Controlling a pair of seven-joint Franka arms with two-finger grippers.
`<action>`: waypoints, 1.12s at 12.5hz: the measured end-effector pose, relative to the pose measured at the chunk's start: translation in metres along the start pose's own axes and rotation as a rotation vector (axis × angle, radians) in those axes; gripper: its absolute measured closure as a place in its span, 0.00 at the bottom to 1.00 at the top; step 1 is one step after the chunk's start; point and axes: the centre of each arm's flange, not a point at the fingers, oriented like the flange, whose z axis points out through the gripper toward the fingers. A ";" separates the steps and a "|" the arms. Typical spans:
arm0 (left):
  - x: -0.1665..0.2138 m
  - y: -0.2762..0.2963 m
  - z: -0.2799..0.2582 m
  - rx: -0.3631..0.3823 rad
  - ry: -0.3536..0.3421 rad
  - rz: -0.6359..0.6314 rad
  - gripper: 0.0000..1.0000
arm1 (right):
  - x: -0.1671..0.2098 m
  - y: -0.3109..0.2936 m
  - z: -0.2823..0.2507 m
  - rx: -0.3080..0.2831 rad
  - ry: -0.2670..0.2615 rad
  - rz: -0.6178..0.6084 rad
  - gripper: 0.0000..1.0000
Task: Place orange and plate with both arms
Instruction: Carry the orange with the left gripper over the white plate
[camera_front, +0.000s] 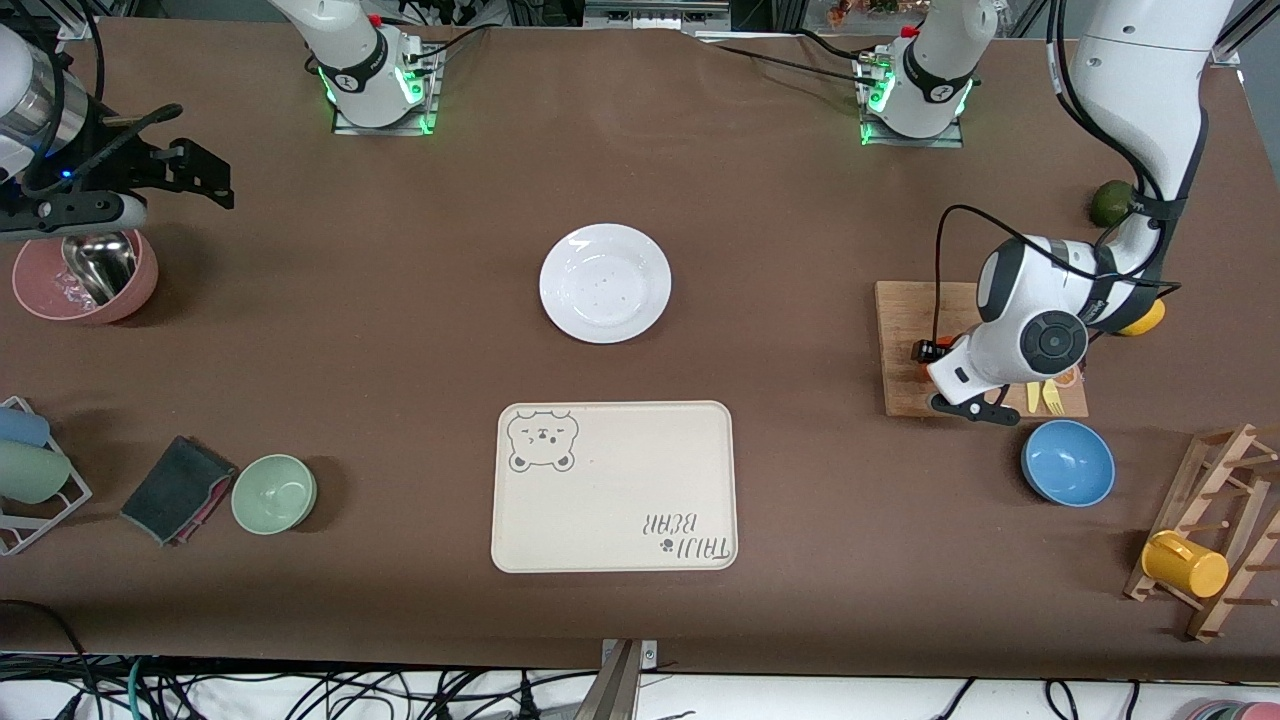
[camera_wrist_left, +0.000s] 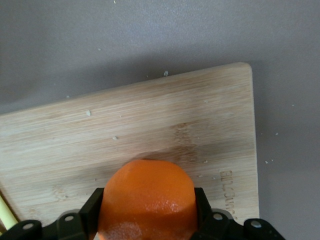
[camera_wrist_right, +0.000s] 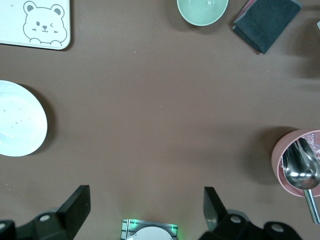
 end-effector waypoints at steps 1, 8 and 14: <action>0.000 0.003 -0.004 0.000 -0.011 0.004 0.26 | 0.000 0.000 0.000 0.000 0.000 0.000 0.00; 0.000 0.178 -0.105 -0.155 -0.017 -0.155 0.27 | 0.000 0.000 0.000 0.000 0.000 0.000 0.00; -0.014 0.403 -0.118 -0.260 -0.034 -0.419 0.28 | 0.000 0.000 0.000 0.001 0.000 0.000 0.00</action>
